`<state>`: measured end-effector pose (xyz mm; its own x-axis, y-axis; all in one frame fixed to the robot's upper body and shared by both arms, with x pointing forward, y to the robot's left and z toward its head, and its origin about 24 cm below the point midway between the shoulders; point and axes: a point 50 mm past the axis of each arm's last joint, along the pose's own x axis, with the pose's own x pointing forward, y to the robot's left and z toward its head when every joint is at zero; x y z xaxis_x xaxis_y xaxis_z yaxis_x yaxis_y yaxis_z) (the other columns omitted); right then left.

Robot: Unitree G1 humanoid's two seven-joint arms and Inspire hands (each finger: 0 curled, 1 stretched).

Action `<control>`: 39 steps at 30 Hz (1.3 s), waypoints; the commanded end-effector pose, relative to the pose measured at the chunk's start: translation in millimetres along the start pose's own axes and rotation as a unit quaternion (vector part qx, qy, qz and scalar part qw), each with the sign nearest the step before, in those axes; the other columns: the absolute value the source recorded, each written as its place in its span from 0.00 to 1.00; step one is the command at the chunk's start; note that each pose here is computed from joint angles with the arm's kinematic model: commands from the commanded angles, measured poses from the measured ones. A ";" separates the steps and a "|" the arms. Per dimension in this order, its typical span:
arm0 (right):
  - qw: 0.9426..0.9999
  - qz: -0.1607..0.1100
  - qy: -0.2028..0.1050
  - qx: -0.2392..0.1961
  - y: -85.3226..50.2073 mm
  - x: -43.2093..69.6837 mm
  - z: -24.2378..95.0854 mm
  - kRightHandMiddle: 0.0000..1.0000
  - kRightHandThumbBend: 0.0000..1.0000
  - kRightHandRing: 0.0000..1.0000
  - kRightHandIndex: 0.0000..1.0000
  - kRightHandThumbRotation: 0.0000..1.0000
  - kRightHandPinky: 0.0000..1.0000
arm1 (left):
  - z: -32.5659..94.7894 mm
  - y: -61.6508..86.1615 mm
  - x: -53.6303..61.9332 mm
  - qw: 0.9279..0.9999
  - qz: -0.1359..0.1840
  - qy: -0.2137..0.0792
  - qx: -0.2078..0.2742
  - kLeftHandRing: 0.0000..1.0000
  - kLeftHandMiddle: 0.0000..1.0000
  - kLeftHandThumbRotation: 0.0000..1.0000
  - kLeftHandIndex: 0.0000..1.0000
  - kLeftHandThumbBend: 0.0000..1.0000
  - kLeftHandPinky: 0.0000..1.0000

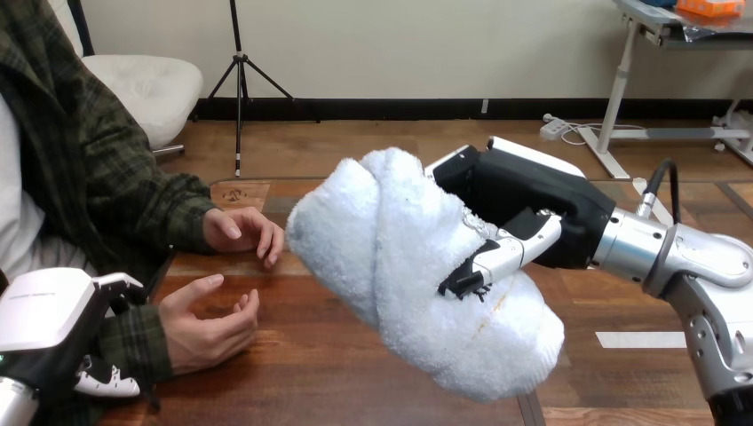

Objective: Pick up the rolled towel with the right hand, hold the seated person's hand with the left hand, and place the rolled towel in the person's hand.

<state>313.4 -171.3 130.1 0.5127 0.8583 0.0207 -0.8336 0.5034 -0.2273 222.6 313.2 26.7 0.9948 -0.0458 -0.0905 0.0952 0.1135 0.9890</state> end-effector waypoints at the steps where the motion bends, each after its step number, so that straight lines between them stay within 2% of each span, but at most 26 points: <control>1: 0.998 0.013 -0.052 -0.025 -8.3 13.9 32.9 0.24 0.79 0.17 0.28 0.00 0.11 | 12.9 1.1 7.6 0.999 0.047 -0.011 -0.013 0.49 0.53 0.00 0.57 0.95 0.45; 9: 0.998 0.023 -0.049 -0.024 -5.5 15.2 30.9 0.23 0.78 0.17 0.28 0.00 0.11 | 26.0 -0.9 9.5 0.996 0.081 -0.024 -0.025 0.45 0.49 0.00 0.52 0.91 0.42; 17: 0.997 0.032 -0.054 -0.038 -3.2 18.4 28.1 0.23 0.76 0.16 0.28 0.00 0.11 | 37.3 -2.0 11.4 0.994 0.099 -0.035 -0.036 0.42 0.46 0.00 0.49 0.91 0.40; 23: 0.998 0.044 -0.049 -0.010 -0.8 24.8 22.9 0.22 0.76 0.15 0.28 0.00 0.10 | 45.3 -2.6 11.8 0.992 0.111 -0.046 -0.042 0.42 0.46 0.00 0.48 0.90 0.40; 29: 0.998 0.048 -0.045 -0.006 2.4 34.8 17.6 0.22 0.75 0.15 0.28 0.00 0.09 | 52.0 -2.7 10.4 0.989 0.121 -0.054 -0.065 0.42 0.46 0.00 0.48 0.90 0.40; 39: 0.998 0.055 -0.037 0.021 10.4 59.9 4.2 0.20 0.75 0.13 0.26 0.00 0.08 | 66.6 -0.5 5.5 0.986 0.136 -0.054 -0.085 0.44 0.47 0.00 0.47 0.90 0.42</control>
<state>319.4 -137.7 108.1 0.4279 0.9038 -0.0011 -0.8964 0.4242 -0.1287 221.0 273.1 24.7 0.9908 -0.0287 0.1323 -0.1216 0.2415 0.9628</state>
